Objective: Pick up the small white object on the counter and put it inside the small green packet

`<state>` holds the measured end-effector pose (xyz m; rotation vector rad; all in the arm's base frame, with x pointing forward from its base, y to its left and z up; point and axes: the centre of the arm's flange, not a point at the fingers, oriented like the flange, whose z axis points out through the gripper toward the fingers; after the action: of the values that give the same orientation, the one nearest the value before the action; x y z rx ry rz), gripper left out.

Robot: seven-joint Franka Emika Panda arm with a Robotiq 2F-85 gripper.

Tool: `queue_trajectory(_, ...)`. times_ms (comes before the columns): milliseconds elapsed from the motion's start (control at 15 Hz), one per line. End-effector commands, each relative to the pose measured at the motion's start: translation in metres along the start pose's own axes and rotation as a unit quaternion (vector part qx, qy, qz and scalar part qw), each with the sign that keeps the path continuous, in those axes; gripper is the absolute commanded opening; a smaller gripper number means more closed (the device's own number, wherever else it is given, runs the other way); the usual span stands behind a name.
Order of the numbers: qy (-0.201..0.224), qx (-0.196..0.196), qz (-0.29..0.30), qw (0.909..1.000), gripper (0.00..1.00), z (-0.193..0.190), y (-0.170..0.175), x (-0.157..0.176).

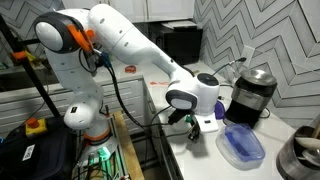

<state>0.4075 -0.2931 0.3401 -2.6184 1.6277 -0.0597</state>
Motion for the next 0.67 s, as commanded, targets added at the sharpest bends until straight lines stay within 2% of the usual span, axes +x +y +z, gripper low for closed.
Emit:
queue_trajectory(0, 0.002, 0.01, -0.01, 0.9999, 0.06, 0.005, 0.001, 0.005)
queue_trajectory(67, 0.003, 0.01, -0.012, 0.9999, 0.0, 0.004, 0.001, 0.005)
queue_trajectory(600, 0.025, 0.01, -0.058, 0.998, 0.01, -0.018, -0.013, -0.006)
